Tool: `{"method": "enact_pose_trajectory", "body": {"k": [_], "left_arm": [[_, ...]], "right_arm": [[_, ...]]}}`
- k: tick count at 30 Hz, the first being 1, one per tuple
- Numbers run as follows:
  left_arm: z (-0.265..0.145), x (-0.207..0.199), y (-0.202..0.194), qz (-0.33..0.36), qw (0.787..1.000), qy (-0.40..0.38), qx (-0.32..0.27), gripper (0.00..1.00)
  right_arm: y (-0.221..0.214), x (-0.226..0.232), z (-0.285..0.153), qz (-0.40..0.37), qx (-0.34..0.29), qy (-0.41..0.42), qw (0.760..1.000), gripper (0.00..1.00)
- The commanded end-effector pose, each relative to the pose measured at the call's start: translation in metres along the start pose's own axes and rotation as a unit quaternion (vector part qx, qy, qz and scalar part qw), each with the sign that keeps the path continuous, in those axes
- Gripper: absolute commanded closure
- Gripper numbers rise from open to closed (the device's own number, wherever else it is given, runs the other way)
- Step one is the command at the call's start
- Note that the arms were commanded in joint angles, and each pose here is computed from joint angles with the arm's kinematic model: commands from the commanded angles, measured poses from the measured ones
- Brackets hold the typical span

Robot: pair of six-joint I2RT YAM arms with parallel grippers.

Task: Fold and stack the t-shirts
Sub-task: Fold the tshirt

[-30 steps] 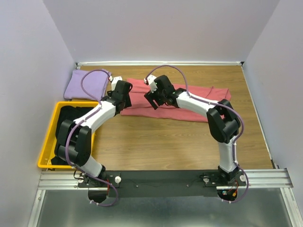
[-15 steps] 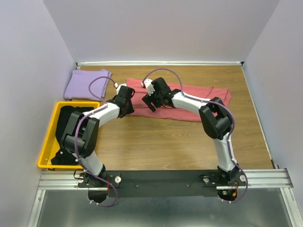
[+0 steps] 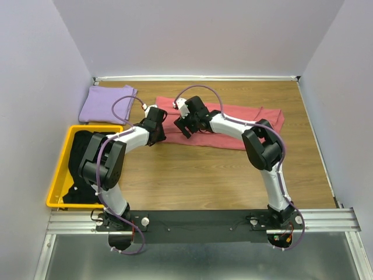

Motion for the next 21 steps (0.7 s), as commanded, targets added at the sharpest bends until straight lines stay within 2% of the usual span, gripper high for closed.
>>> {"method": "enact_pose_trajectory", "body": {"k": [1, 8, 12, 16, 21], "left_arm": [[0.006, 0.021, -0.023, 0.01, 0.999, 0.038, 0.032, 0.63], [0.005, 0.026, -0.029, 0.015, 0.998, 0.046, 0.04, 0.63], [0.002, 0.031, -0.028, 0.02, 0.998, 0.054, 0.037, 0.63], [-0.001, 0.036, -0.03, 0.024, 0.997, 0.06, 0.037, 0.63], [-0.006, 0.037, -0.03, 0.026, 0.997, 0.059, 0.036, 0.62]], "right_arm": [[0.004, -0.001, 0.009, -0.012, 0.003, -0.006, 1.0, 0.16], [0.004, -0.023, 0.018, -0.022, 0.022, -0.06, 0.998, 0.16], [0.007, -0.049, 0.02, -0.026, 0.038, -0.12, 0.992, 0.16], [0.021, -0.084, 0.015, -0.002, 0.022, -0.162, 0.986, 0.16], [0.016, -0.115, 0.008, 0.022, 0.025, -0.194, 0.981, 0.16]]}}
Point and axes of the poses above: each gripper's point midway between its finger pads, its own z axis out along the fingers, its own x axis along the line the jaws close on, y = z × x, the point moved 2 cm from there along -z, back along the fingers, and after that the axes turned 14 degrees about -z, right-handed, at the moved point
